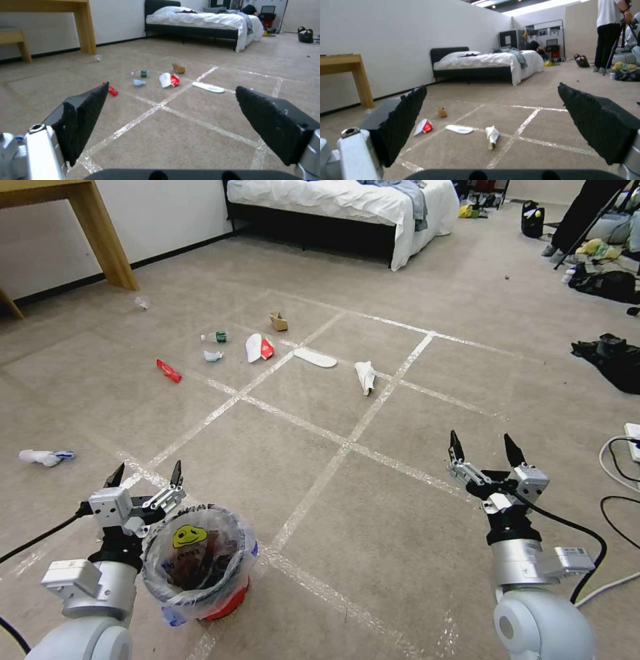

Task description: Pick up the trash bin and place the garbage on the floor into it.

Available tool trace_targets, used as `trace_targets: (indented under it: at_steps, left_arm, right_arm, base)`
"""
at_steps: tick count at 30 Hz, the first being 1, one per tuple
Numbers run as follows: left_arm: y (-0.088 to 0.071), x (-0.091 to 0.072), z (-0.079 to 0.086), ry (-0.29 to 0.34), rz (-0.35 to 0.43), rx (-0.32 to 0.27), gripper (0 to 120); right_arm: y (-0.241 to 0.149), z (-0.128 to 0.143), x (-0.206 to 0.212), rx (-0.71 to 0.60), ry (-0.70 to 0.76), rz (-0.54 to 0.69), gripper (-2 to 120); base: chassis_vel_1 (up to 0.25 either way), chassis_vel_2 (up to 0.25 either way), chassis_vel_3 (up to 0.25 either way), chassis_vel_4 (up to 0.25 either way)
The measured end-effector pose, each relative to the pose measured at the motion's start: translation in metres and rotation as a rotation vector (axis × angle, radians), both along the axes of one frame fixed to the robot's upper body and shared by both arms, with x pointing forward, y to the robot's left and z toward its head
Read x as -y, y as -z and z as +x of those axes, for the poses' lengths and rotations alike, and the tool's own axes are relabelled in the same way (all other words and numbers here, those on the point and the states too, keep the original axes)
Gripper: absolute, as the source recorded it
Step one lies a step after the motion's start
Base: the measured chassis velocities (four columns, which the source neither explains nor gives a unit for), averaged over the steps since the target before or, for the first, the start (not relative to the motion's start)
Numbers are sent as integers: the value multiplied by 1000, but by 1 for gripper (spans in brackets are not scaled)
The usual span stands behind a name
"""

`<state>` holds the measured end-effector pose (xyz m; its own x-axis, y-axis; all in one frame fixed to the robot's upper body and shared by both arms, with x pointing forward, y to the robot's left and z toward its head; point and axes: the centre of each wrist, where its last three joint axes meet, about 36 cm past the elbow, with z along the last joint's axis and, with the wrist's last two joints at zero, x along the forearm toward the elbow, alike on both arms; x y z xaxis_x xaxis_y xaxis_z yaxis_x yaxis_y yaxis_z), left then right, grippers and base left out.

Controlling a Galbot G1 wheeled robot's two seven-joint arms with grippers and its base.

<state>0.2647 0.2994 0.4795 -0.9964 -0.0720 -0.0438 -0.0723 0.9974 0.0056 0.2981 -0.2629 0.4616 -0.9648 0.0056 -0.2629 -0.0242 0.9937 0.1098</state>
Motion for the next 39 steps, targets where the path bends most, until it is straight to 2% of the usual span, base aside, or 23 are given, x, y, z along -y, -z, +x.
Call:
trace_targets:
  at_steps: [4, 11, 14, 16, 17, 19, 20, 21, 22, 24, 25, 26, 27, 28, 29, 31, 39]
  left_arm:
    - [1, -1, -1, 2, 4, -7, 100]
    - [1, -3, -7, 14, -7, -58, 100]
    - [3, -7, -5, 18, -38, -87, 100]
    - [5, -12, -3, 18, -61, -129, 100]
    - [5, -12, -3, 18, -61, -129, 100]
    - [7, -25, 3, 1, -101, -245, 100]
    - [7, -25, 3, 1, -101, -245, 100]
    - [8, -30, 6, 2, -113, -285, 100]
    - [10, -39, 10, 6, -138, -380, 100]
    - [11, -41, 10, 8, -145, -403, 100]
    - [13, -47, 13, 19, -188, -494, 100]
    - [13, -47, 13, 19, -188, -494, 100]
    - [15, -52, 15, 20, -216, -554, 100]
    - [15, -52, 15, 20, -216, -554, 100]
    - [19, -59, 17, 27, -239, -613, 100]
    - [28, -72, 22, 36, -253, -671, 100]
    - [47, -94, 31, 50, -254, -721, 100]
  right_arm:
    - [0, 0, -1, 2, -2, 1, 100]
    - [-1, 0, 1, 3, -7, 0, 100]
    - [2, 0, 2, -6, -5, -2, 100]
    - [4, 0, 3, -9, -3, -3, 100]
    - [4, 0, 3, -9, -3, -3, 100]
    - [6, -1, 3, -10, 3, -6, 100]
    - [6, -1, 3, -10, 3, -6, 100]
    - [7, -2, 3, -9, 6, -7, 100]
    - [8, -4, 4, -9, 10, -9, 100]
    - [8, -4, 4, -9, 11, -9, 100]
    - [9, -5, 5, -8, 17, -12, 100]
    - [9, -5, 5, -8, 17, -12, 100]
    - [9, -6, 5, -7, 20, -13, 100]
    - [9, -6, 5, -7, 20, -13, 100]
    - [9, -6, 6, -6, 24, -14, 100]
    - [8, -7, 7, -1, 27, -14, 100]
    - [10, -10, 6, 0, 37, -16, 100]
  base:
    - [0, 0, 0, 0]
    - [0, 0, 0, 0]
    - [0, 0, 0, 0]
    - [0, 0, 0, 0]
    - [0, 0, 0, 0]
    - [0, 0, 0, 0]
    - [0, 0, 0, 0]
    - [0, 0, 0, 0]
    - [0, 0, 0, 0]
    - [0, 0, 0, 0]
    - [0, 0, 0, 0]
    - [0, 0, 0, 0]
    - [0, 0, 0, 0]
    - [0, 0, 0, 0]
    - [0, 0, 0, 0]
    - [0, 0, 0, 0]
    - [0, 0, 0, 0]
